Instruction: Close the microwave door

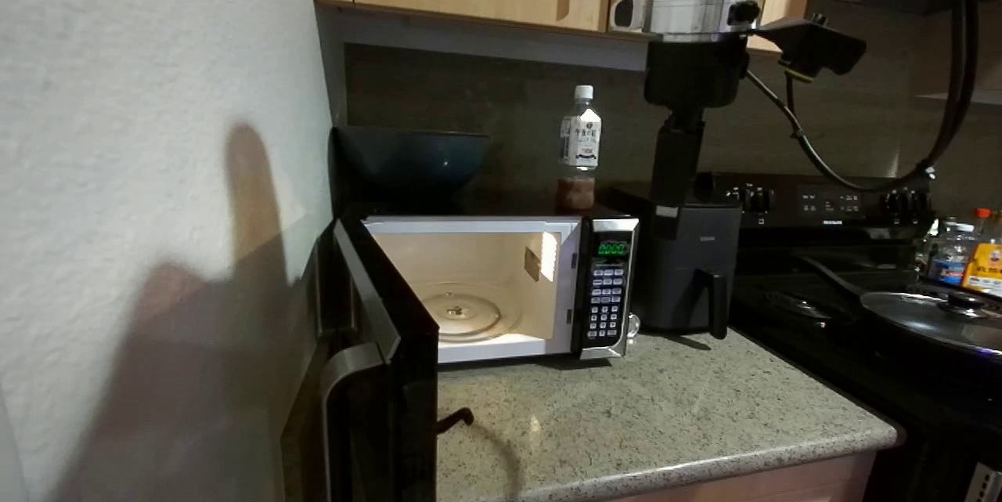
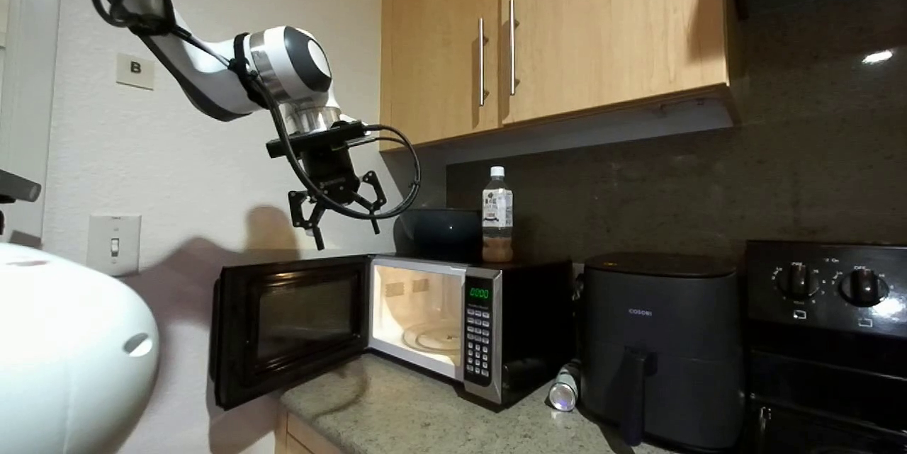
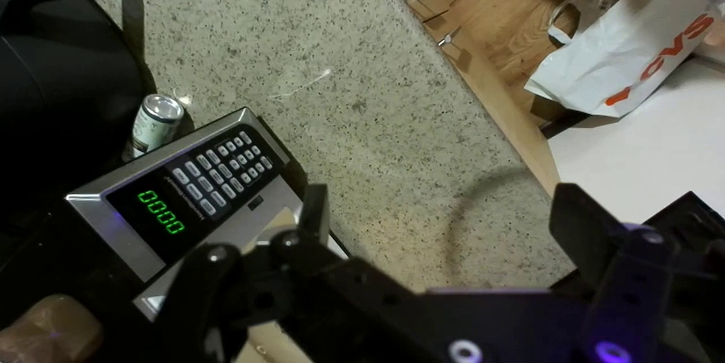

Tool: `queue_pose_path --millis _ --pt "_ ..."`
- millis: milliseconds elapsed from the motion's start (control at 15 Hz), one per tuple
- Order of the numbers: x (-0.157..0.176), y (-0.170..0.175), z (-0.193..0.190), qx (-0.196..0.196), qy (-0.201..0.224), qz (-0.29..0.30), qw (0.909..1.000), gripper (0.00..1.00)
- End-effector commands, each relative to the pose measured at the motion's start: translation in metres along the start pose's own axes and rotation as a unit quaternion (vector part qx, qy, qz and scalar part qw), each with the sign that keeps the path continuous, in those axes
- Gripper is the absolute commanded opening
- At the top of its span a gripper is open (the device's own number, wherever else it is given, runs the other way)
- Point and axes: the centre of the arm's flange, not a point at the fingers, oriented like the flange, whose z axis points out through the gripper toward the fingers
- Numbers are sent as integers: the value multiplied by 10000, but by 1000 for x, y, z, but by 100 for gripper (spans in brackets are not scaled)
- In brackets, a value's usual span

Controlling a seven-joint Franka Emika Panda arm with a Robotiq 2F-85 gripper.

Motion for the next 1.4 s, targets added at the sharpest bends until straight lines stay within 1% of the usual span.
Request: queue_pose_path --millis 0,133,200,267,400,533,867,1000,1133,1200,1333 --pt "1 0 0 4 1 0 10000 100" --pt "2 1 1 8 -4 4 10000 100" --pt "7 -3 -3 154 208 -29 9997 100" --pt "12 -6 -5 188 293 -36 9994 100" --pt "33 -18 -13 158 516 -194 9984 100" --pt "49 -31 -22 141 705 -399 9966 100" --pt "90 -76 -42 220 1127 -963 9887 100" --pt "104 -93 -45 282 1253 -1078 9858 100" --pt "110 -100 -44 262 1280 -1154 9847 100" --pt "97 -98 -45 238 1198 -1035 9871 100" --pt "104 -102 -43 275 1194 -1072 9867 100"
